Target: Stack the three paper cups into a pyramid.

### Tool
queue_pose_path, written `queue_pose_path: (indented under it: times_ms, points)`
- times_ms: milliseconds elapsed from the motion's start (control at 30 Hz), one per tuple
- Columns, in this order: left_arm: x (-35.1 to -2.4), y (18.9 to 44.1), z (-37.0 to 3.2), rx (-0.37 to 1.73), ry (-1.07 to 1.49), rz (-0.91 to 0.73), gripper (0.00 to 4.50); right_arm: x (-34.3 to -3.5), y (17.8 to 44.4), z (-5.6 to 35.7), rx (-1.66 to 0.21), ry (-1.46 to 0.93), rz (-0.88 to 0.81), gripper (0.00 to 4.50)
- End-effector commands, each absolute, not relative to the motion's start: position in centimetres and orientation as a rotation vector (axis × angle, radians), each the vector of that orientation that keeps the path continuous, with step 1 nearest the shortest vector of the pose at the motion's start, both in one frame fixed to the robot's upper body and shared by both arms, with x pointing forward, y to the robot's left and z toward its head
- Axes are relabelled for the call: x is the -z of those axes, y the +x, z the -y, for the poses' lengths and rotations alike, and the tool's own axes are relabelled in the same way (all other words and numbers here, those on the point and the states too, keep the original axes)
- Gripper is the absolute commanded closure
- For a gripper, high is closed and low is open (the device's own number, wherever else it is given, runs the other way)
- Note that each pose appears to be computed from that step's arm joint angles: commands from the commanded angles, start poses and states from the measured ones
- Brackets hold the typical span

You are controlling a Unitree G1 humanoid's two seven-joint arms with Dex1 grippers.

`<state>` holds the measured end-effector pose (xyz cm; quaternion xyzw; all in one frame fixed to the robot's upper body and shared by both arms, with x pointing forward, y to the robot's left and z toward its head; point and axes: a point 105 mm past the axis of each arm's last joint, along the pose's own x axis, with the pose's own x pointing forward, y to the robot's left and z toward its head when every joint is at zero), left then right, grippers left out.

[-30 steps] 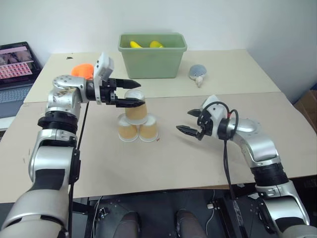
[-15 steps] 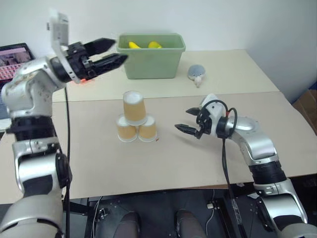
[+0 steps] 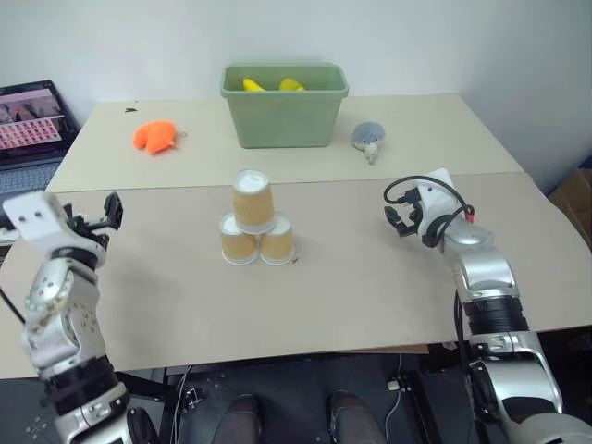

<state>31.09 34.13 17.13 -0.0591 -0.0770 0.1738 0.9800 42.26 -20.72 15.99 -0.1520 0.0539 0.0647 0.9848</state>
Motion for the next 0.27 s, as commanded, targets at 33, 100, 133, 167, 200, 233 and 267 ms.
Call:
queue_pose_path:
  times_ms: [33, 100, 133, 167, 200, 233, 267]
  points:
    - [-17.0, 29.9, -34.9, -0.415, -0.096, 0.210, 0.08, -17.8, 42.4, 20.9, -0.091, -0.231, 0.006, 0.00]
    - [-15.9, 29.6, -35.3, -0.444, -0.108, 0.201, 0.08, -17.2, 42.4, 20.5, -0.111, -0.167, 0.006, 0.00]
    - [-15.5, 29.6, -35.3, -0.449, -0.112, 0.198, 0.08, -17.0, 42.3, 20.3, -0.121, -0.133, 0.013, 0.00]
    - [-15.0, 29.6, -35.4, -0.463, -0.119, 0.200, 0.08, -16.8, 42.3, 20.1, -0.127, -0.114, 0.015, 0.00]
    - [-14.6, 29.6, -35.5, -0.468, -0.133, 0.202, 0.08, -16.6, 42.2, 19.9, -0.135, -0.100, 0.013, 0.00]
    - [-14.3, 29.7, -35.5, -0.466, -0.144, 0.201, 0.08, -16.4, 42.2, 19.9, -0.132, -0.091, 0.014, 0.00]
    - [-14.2, 29.7, -35.4, -0.464, -0.145, 0.203, 0.08, -16.2, 42.2, 20.0, -0.127, -0.090, 0.011, 0.00]
